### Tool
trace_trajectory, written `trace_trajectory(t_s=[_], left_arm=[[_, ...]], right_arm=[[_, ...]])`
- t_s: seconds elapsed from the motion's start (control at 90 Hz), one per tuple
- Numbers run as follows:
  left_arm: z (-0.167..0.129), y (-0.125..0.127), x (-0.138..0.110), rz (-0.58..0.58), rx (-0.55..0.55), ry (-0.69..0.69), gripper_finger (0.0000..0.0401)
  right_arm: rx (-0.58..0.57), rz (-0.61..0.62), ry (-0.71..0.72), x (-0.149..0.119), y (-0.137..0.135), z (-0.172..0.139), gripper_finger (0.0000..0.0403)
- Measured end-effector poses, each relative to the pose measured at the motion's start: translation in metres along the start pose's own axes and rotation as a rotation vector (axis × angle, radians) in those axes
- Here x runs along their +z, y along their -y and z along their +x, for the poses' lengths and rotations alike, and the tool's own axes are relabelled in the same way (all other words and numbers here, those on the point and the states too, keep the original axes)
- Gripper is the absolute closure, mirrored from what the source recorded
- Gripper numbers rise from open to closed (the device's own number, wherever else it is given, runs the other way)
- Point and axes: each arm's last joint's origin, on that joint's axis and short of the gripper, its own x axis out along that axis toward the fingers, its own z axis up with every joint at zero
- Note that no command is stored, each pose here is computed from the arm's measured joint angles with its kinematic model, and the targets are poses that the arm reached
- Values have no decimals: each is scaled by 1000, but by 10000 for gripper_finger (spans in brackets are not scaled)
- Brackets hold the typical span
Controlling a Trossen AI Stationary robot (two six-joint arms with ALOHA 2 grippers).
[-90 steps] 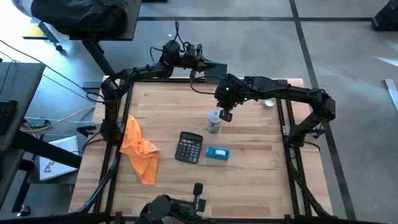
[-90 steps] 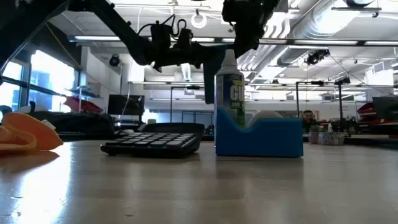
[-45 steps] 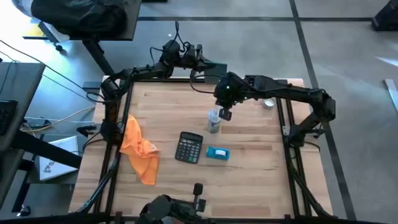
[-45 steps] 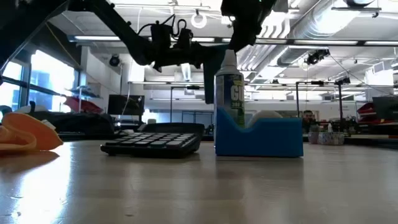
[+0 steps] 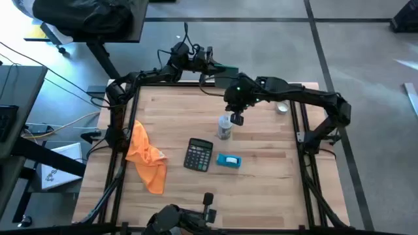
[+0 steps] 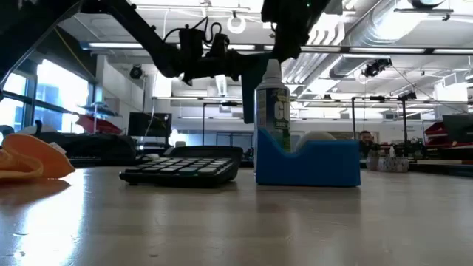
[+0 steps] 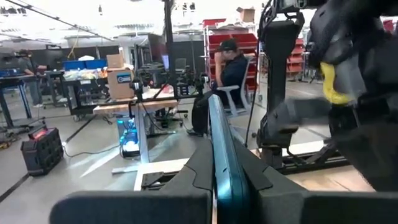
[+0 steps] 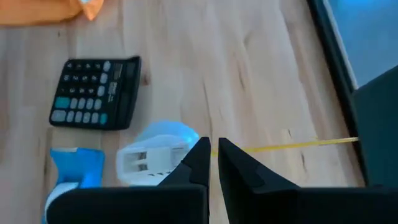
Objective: Apply microfiber cloth
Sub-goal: Spray the back of the cellphone with spray bottle
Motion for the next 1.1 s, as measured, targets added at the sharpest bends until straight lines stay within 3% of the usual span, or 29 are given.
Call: trace_trajectory(t_s=[1.1], left_arm=[[1, 1, 0, 9, -6, 2, 401]], right_arm=[[28, -8, -23, 2, 0, -10, 403]])
